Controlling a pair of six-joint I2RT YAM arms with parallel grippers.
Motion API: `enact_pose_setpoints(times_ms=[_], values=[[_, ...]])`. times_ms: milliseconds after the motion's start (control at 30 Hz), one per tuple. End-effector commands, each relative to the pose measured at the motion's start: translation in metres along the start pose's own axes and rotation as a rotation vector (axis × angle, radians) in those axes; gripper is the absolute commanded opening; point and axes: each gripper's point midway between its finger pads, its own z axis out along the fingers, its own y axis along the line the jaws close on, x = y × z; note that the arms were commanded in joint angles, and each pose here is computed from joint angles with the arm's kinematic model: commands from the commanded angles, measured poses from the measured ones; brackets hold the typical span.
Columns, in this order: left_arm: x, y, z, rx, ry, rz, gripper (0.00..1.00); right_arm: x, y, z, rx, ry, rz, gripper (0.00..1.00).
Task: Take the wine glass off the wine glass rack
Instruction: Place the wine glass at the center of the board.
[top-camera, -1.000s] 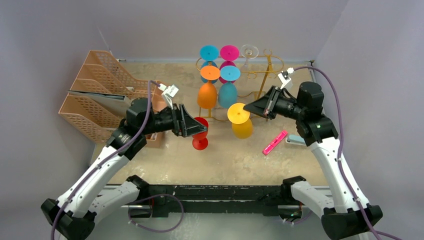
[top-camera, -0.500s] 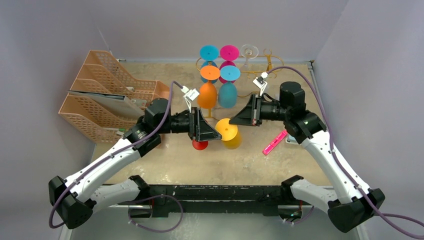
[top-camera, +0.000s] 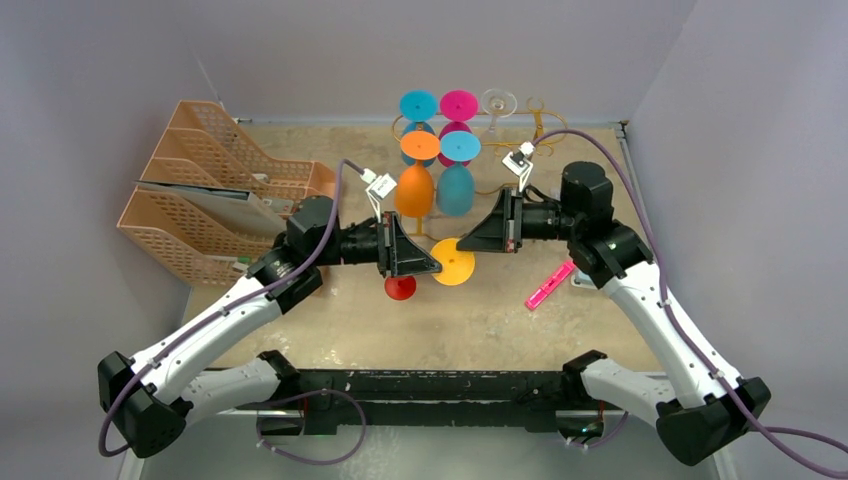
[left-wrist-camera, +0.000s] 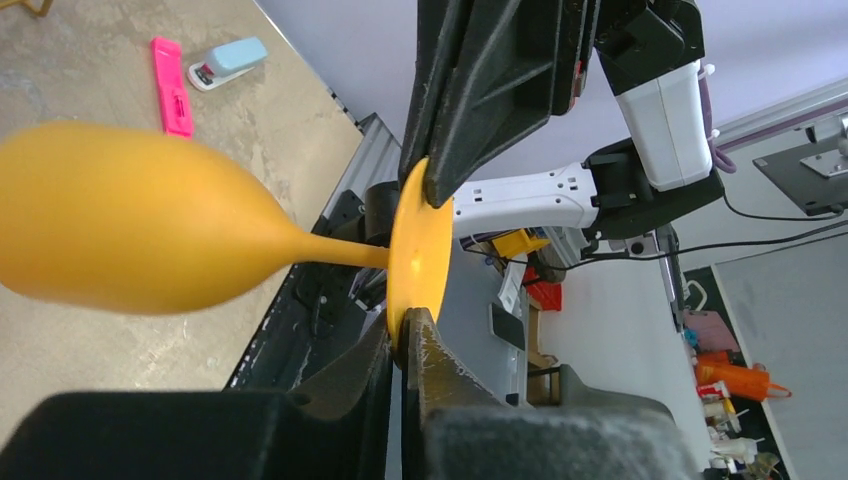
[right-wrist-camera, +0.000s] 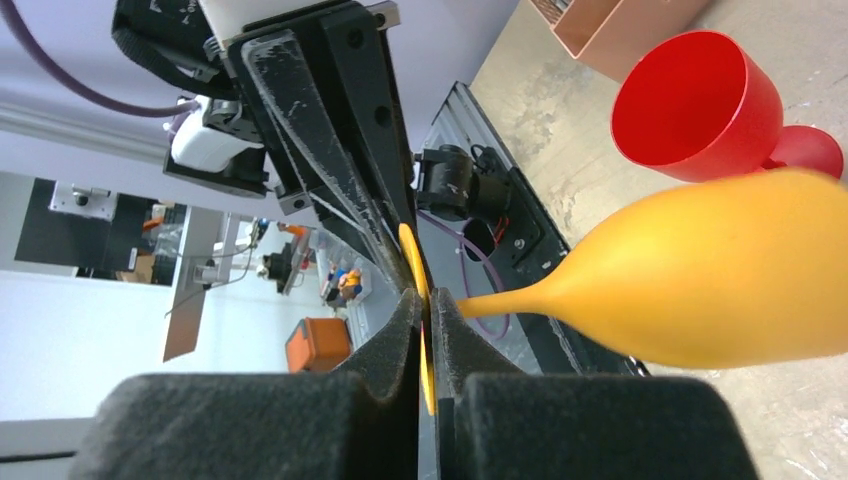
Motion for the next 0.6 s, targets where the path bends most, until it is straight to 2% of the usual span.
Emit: enact_pose_setpoints(times_ms=[0,100,167,200,300,400,433,467,500,533,567], values=[[-0.004,-0.010,0.001,0.055,-0.012,0.040,0.00,0.006,0.019,-0.002,-0.091,0.041,-0.074,0.06],[-0.005,-0.011,-0.001,0.051,-0.022,0.052,0.00,0.019,0.030,0.000,-0.140,0.087,-0.113,0.20],[-0.006,-0.012,-0.002,0.047,-0.033,0.060,0.00,0.028,0.032,0.002,-0.150,0.124,-0.126,0.23],[-0.007,-0.012,-0.003,0.045,-0.038,0.063,0.00,0.032,0.032,0.002,-0.147,0.142,-0.127,0.22],[-0.007,-0.012,-0.003,0.043,-0.041,0.066,0.00,0.031,0.027,0.003,-0.113,0.134,-0.138,0.04],[-0.005,-0.013,-0.004,0.045,-0.032,0.064,0.00,0.027,0.023,0.003,-0.078,0.100,-0.151,0.00],[-0.004,-0.012,-0.003,0.047,-0.026,0.061,0.04,0.025,0.023,0.003,-0.071,0.089,-0.158,0.00],[-0.002,-0.013,-0.003,0.055,-0.013,0.059,0.18,0.023,0.023,0.004,-0.068,0.078,-0.162,0.00],[-0.001,-0.014,-0.002,0.064,-0.002,0.057,0.36,0.021,0.023,0.004,-0.066,0.068,-0.167,0.00],[0.001,-0.014,-0.002,0.071,0.013,0.053,0.46,0.019,0.023,0.004,-0.063,0.057,-0.173,0.00],[0.003,-0.015,-0.001,0.078,0.027,0.051,0.52,0.017,0.022,0.005,-0.054,0.043,-0.175,0.00]])
